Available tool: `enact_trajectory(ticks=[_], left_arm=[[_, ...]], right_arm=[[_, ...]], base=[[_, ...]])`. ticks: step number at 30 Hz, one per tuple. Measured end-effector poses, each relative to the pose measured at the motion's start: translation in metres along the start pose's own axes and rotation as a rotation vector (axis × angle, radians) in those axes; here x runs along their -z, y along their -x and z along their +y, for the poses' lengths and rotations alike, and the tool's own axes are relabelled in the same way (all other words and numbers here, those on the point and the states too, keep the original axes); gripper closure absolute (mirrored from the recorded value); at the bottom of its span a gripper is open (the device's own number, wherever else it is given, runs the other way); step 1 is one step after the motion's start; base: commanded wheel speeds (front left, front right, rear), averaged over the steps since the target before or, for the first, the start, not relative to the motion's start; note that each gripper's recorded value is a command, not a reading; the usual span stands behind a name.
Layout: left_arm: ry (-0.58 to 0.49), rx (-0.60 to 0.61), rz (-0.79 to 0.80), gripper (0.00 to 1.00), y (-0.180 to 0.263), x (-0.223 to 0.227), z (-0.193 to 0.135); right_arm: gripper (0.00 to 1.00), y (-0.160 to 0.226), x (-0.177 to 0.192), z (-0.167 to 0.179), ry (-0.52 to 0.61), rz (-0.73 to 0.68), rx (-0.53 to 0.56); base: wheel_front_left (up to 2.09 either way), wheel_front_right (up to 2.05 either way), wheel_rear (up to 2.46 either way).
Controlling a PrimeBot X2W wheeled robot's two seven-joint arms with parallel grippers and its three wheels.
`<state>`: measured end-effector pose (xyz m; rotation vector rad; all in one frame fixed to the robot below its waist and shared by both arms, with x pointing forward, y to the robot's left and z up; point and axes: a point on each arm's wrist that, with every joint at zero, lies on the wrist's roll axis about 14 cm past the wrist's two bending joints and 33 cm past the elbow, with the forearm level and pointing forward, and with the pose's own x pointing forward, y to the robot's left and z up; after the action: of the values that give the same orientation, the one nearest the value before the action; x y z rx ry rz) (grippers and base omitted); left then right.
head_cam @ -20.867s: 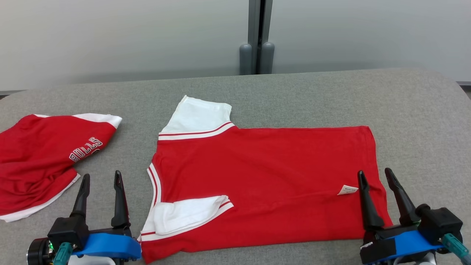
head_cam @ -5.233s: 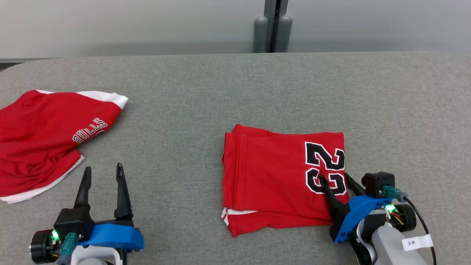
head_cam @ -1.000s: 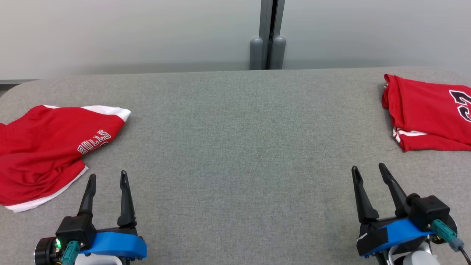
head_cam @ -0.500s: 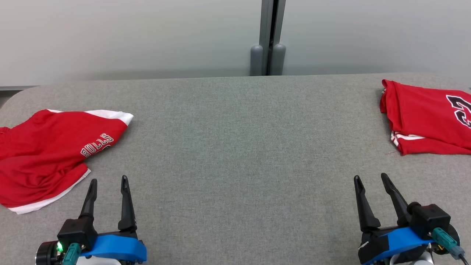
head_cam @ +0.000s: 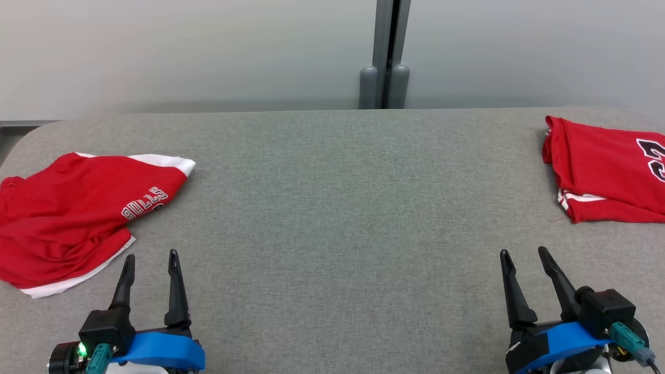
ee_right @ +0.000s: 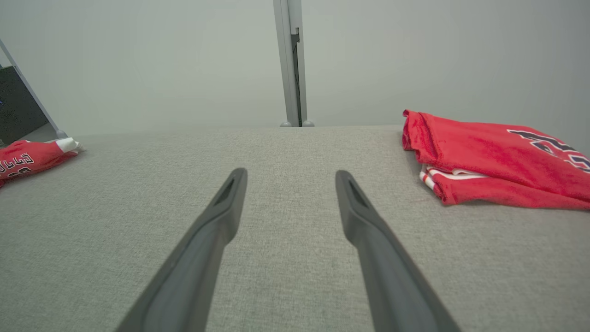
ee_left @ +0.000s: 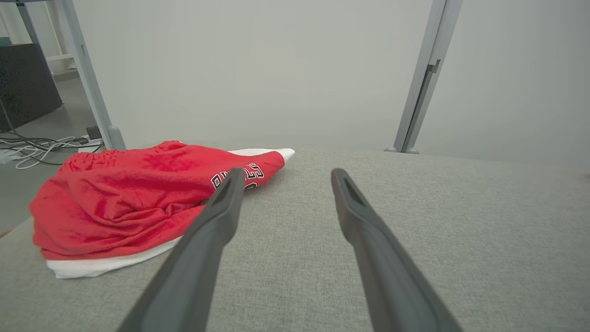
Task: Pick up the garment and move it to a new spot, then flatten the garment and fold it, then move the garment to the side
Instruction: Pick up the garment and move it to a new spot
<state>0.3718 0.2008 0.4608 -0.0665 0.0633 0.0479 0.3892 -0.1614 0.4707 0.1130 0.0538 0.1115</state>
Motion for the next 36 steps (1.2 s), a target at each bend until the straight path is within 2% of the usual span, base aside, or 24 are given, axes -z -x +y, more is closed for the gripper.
enact_trajectory(ticks=[17,36], left_arm=[[0.001,-0.159,-0.026,0.00,0.036,-0.009,0.052],[0.002,-0.436,-0.030,0.00,0.103,-0.010,0.125]], right_arm=[[0.00,-0.018,0.004,0.056,-0.008,0.017,-0.164],[0.00,-0.041,0.022,0.139,-0.016,0.066,-0.395]], base=[[0.00,0.00,0.00],[0.00,0.00,0.00]])
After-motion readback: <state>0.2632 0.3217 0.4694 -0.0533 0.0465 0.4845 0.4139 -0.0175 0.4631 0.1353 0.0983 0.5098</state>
